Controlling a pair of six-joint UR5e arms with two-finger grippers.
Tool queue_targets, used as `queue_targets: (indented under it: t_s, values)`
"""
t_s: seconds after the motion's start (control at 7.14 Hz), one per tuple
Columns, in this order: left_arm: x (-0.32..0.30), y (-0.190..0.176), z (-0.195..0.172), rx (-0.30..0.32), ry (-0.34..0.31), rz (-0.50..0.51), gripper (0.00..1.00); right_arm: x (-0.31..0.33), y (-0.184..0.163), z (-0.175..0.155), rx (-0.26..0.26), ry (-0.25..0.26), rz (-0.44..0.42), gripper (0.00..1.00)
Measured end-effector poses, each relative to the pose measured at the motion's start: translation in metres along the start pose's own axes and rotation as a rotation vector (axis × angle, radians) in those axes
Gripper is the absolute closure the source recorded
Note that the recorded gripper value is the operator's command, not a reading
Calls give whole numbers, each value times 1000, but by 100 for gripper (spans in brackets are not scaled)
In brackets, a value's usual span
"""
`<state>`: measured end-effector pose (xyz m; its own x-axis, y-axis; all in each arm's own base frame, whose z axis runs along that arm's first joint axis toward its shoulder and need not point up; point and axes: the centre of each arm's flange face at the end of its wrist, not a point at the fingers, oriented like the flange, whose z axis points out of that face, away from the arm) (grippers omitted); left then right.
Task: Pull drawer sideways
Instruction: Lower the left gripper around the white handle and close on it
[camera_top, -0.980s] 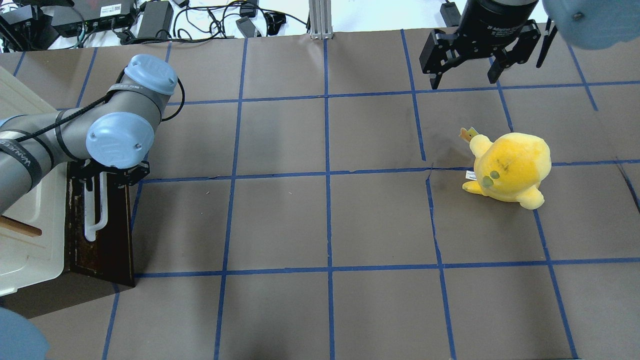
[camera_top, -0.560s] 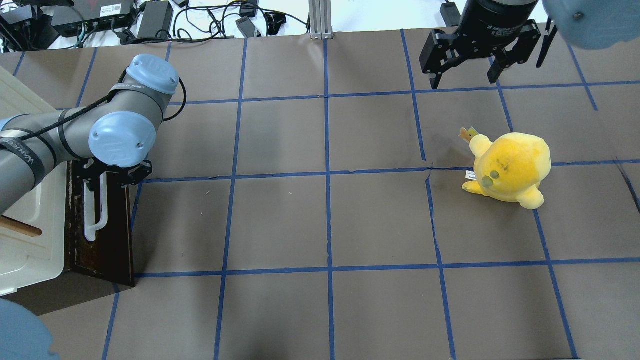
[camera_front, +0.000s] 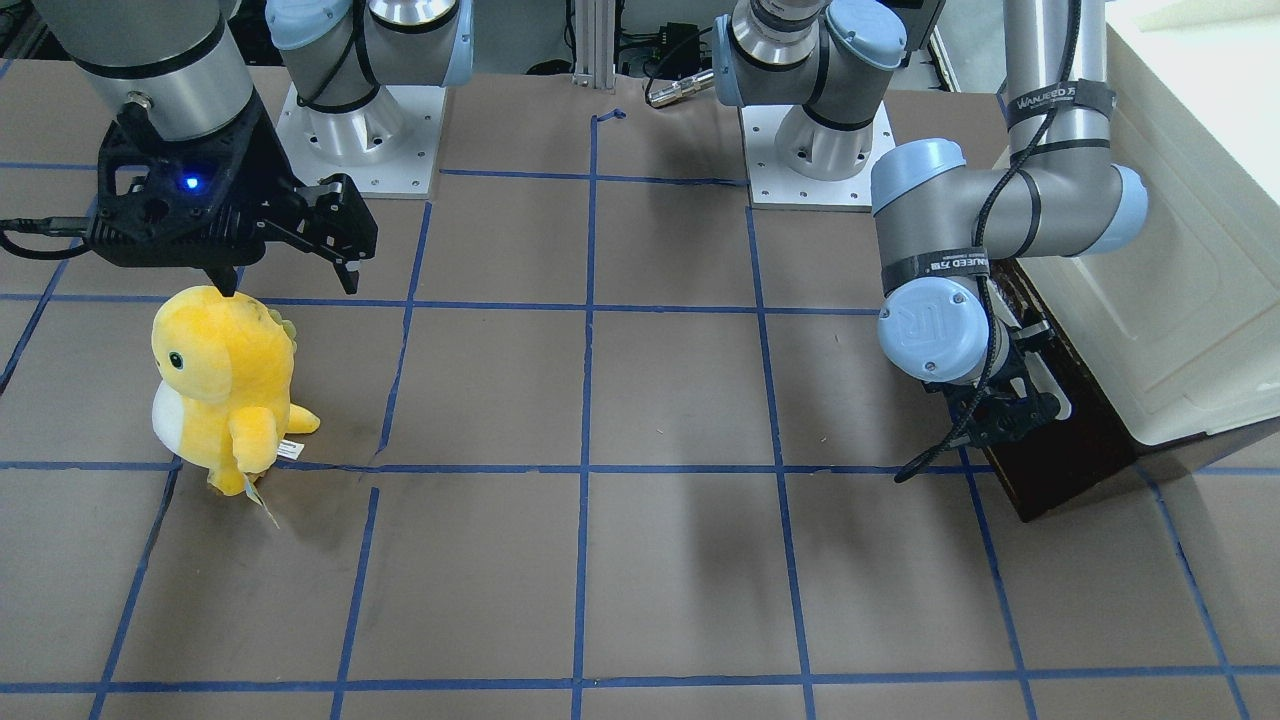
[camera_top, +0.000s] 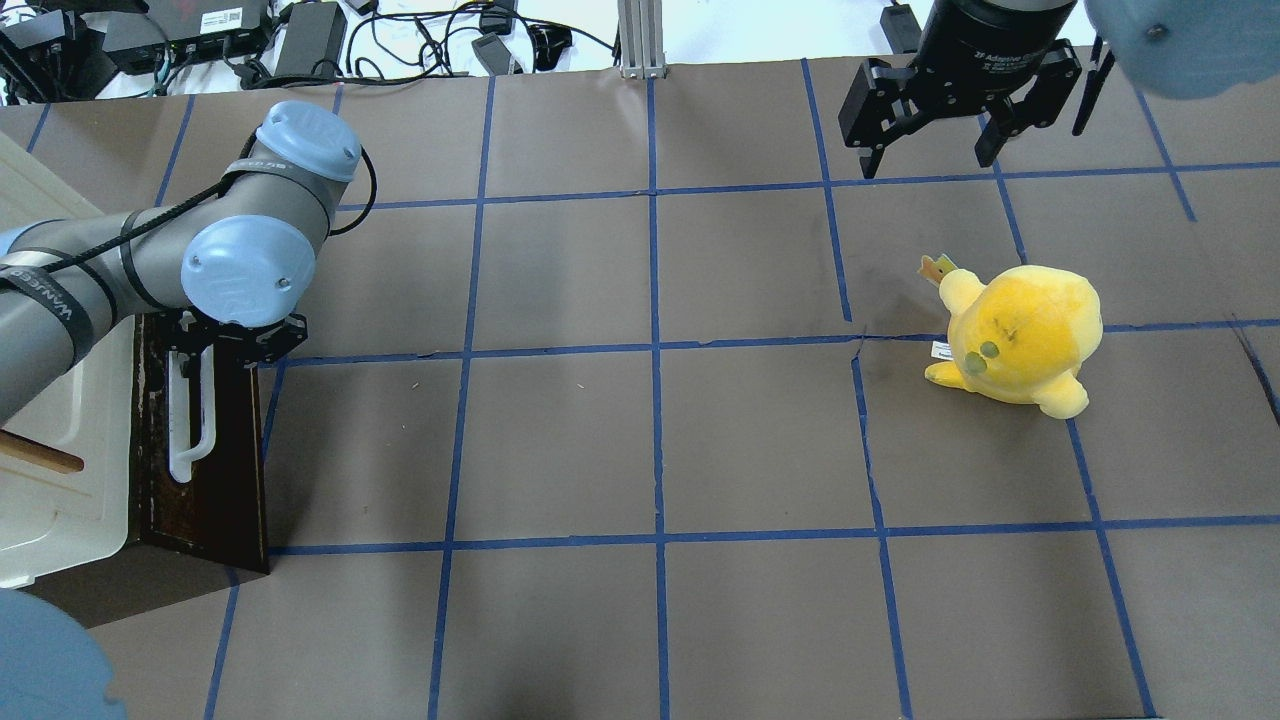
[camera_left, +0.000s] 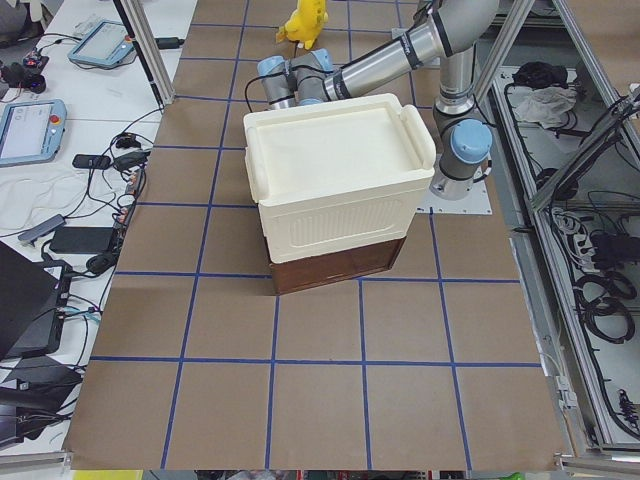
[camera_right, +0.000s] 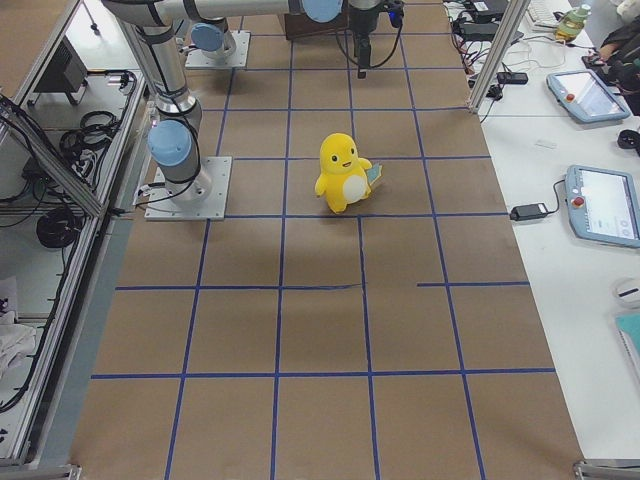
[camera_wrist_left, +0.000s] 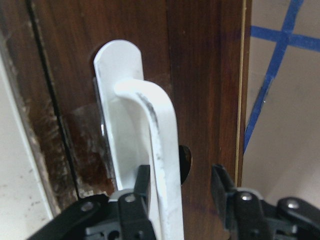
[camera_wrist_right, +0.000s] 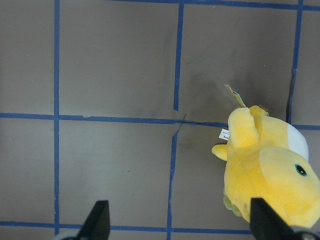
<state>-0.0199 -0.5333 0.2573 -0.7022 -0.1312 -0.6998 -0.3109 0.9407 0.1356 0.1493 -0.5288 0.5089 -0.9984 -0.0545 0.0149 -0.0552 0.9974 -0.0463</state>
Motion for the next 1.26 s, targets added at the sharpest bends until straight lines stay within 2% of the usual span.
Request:
queue_targets:
  t_s: [0.42,0.56,0.7,1.26]
  values:
    - [-1,1,-2,1,3,-1,69,0,0,0,0,0,-1,0]
    - [-3,2,-2,1,2,0,81,0,0,0,0,0,-1,0]
    - [-4,3,-4,2,1,1,100,0,0,0,0,0,0,0]
    - [-4,3,-4,0,-1,4,100,0,0,0,0,0,0,0]
